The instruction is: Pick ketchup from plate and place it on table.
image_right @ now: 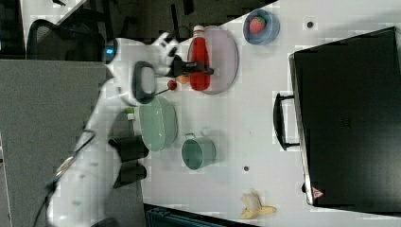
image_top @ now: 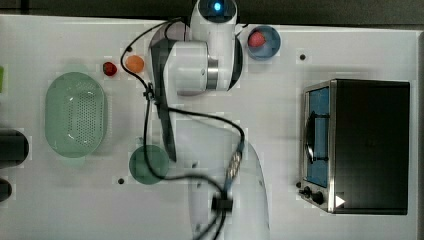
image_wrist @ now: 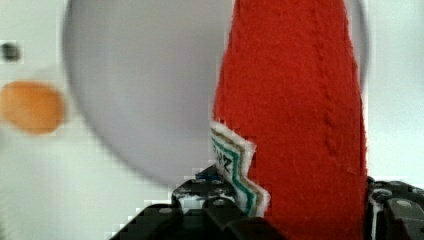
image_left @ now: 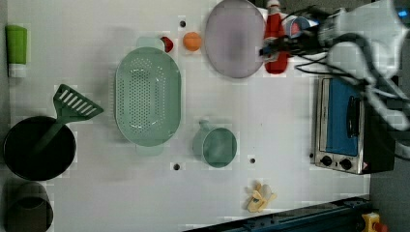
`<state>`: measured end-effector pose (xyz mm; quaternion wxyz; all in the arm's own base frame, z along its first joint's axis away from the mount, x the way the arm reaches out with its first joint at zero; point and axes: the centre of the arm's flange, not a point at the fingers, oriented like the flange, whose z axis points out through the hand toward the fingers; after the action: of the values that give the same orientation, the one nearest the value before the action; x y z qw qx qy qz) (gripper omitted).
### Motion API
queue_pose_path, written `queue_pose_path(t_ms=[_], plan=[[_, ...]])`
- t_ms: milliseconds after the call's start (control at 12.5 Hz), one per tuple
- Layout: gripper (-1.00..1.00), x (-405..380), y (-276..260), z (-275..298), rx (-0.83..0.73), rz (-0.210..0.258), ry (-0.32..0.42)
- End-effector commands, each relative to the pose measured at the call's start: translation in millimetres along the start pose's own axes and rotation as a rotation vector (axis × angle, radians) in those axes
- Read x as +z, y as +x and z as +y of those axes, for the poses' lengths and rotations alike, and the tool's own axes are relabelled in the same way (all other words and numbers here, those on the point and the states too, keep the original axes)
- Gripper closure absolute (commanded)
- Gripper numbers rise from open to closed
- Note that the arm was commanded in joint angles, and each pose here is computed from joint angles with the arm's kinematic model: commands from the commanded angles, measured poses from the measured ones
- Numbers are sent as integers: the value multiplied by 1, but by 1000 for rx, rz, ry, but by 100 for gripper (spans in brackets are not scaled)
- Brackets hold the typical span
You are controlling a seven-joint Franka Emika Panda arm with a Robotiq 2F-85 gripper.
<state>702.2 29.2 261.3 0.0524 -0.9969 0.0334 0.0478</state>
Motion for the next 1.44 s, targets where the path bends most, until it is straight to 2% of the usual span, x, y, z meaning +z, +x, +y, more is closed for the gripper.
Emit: queue_pose_path(t_ms=[80, 320, 480, 720, 960, 1120, 1440], plan=[[-19, -147, -17, 2, 59, 128, 34], [-19, -193, -50, 26, 138, 89, 10], [-19, -205, -77, 44, 171, 36, -8], [-19, -199, -110, 66, 212, 3, -24], [-19, -176, -142, 83, 247, -51, -31], [-19, -151, -156, 89, 259, -67, -33], [-19, -81, -169, 95, 268, -51, -37]])
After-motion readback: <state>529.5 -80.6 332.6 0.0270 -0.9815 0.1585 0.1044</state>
